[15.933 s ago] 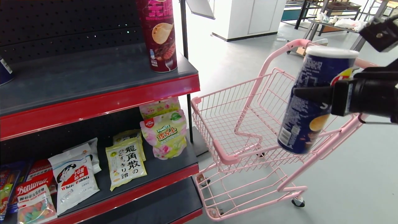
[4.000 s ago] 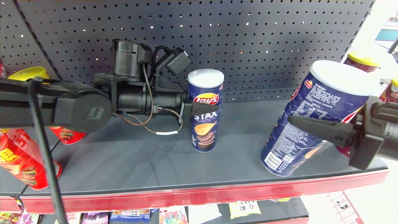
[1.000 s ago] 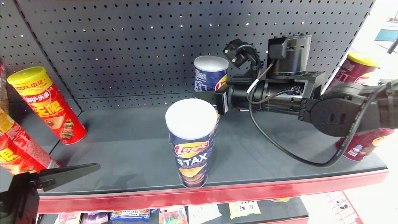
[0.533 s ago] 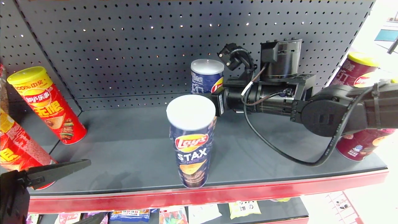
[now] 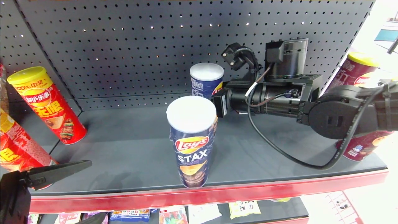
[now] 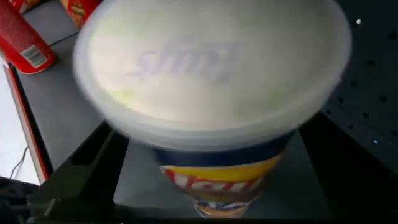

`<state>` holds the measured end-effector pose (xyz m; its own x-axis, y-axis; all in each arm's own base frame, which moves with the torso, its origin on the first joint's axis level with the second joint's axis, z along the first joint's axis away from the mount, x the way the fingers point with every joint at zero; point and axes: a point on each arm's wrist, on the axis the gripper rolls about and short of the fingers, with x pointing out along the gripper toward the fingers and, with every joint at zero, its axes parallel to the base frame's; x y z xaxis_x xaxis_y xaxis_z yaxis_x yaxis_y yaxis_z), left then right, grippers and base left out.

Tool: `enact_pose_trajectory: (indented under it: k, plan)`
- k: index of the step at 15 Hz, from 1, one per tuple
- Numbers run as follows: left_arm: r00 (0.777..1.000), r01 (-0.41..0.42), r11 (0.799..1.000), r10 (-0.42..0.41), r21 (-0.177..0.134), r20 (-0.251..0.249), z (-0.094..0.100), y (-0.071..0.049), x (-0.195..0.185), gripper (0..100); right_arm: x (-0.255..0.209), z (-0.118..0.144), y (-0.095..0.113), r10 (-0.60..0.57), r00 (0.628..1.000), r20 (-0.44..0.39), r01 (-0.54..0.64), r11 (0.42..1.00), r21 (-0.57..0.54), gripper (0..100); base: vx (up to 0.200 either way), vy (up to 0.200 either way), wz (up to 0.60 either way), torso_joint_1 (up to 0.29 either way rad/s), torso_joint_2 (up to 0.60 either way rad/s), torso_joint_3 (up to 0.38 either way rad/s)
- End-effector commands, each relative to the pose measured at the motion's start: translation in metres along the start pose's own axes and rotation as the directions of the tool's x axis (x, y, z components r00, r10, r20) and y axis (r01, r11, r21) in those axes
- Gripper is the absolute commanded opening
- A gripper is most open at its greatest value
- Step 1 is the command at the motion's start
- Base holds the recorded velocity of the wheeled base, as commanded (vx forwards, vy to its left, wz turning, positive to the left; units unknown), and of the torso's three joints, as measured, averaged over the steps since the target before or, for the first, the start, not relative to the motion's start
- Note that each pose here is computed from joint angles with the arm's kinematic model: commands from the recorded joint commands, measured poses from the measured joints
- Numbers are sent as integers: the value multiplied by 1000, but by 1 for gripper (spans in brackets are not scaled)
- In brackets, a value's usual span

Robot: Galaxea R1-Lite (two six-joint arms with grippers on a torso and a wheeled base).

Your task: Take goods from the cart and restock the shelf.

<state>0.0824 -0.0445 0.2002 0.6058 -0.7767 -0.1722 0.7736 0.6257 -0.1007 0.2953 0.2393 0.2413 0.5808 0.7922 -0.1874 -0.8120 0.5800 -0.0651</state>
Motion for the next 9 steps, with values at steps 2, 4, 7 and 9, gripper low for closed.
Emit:
enact_pose_trajectory:
  k: [2, 4, 7, 9]
  plan:
    - [1000, -1, 1000, 1, -7, -11, -1, 1, 2, 100, -27, 5, 6, -3, 1000, 6, 3, 1000, -3, 100, 0, 0, 0, 0, 0, 0]
    - [1000, -1, 1000, 1, -12, -22, -1, 3, 5, 100, -42, 0, 8, -15, 1000, -10, 15, 1000, 3, 100, 0, 0, 0, 0, 0, 0]
    - [1000, 1, 1000, -1, -15, -30, 1, 5, 9, 100, -69, -11, 2, -103, 994, -49, 104, 994, 23, 100, 0, 0, 0, 0, 0, 0]
    - [999, 1, 1000, -1, -18, -38, 0, 6, 10, 100, -91, -18, 2, -126, 990, -63, 128, 991, 35, 100, 0, 0, 0, 0, 0, 0]
